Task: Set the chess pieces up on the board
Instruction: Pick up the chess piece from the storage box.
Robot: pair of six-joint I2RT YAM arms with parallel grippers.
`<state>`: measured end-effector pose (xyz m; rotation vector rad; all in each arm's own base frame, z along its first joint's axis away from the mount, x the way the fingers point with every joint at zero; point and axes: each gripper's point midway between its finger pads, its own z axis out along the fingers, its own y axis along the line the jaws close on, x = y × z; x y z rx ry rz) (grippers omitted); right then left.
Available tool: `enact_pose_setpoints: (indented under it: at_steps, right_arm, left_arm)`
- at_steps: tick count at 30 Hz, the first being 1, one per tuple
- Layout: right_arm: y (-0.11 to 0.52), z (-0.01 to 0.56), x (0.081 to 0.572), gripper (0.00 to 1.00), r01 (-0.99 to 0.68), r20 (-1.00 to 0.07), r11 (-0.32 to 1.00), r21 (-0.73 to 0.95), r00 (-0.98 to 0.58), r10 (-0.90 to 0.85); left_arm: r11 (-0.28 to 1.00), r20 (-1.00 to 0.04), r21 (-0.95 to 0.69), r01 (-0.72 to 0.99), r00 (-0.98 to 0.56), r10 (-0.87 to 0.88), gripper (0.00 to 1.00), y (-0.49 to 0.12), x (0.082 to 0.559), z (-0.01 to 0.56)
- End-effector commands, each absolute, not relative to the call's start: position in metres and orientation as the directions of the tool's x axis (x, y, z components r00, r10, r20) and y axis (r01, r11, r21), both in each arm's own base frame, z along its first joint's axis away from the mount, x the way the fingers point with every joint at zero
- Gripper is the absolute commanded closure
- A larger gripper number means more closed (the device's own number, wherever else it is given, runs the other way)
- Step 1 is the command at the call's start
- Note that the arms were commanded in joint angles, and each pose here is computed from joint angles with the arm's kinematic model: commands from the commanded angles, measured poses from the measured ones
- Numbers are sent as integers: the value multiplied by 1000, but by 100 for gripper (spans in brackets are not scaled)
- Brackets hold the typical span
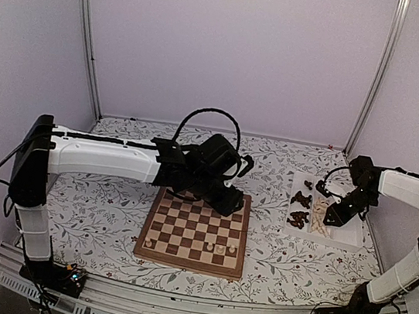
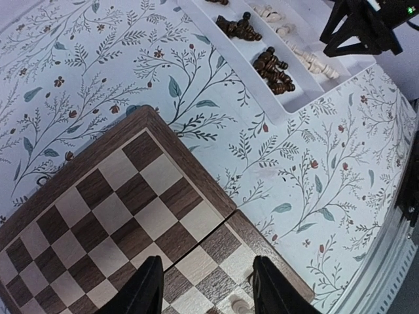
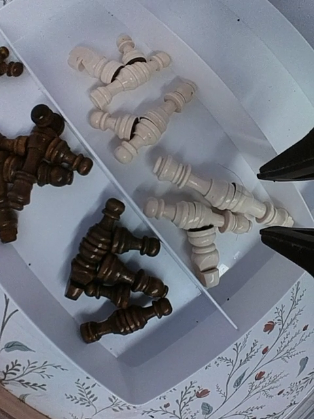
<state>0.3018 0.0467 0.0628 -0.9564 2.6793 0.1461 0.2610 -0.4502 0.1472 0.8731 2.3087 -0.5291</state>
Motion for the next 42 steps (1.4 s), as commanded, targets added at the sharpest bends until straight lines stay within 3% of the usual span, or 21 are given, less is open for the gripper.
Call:
enact_pose_setpoints:
  at_steps: [1,11,26,30,32,35,42]
  right_arm:
    - [40,51,302,73,-638,-251,770,-9,-744,-620]
    - [54,55,337,74,-610,-313,791,46,-761,-569]
    - [50,-7,316,72,-579,-184,808,113,-811,-556]
    - [54,-9,304,81,-597,-153,786,162,-802,-578]
    - [57,4,309,89,-617,-182,771,157,-785,-592]
    - [60,47,331,93,-649,-312,754,101,-741,-595]
    - [91,122,333,95,-715,-572,688,129,-620,-537]
  left_arm:
    - [668,-688,-177,723,-576,442,52,-453,259,154]
    - [657,-689,-218,722,-590,420,53,-440,246,151]
    - [660,-625,-226,717,-626,466,53,-442,243,127]
    - [654,-606,-232,720,-633,482,54,-443,242,122]
    - [651,-607,-235,722,-632,482,54,-445,242,123]
    - [645,-625,-231,728,-619,475,54,-449,245,131]
    - [629,-720,-233,741,-566,401,53,-471,263,170]
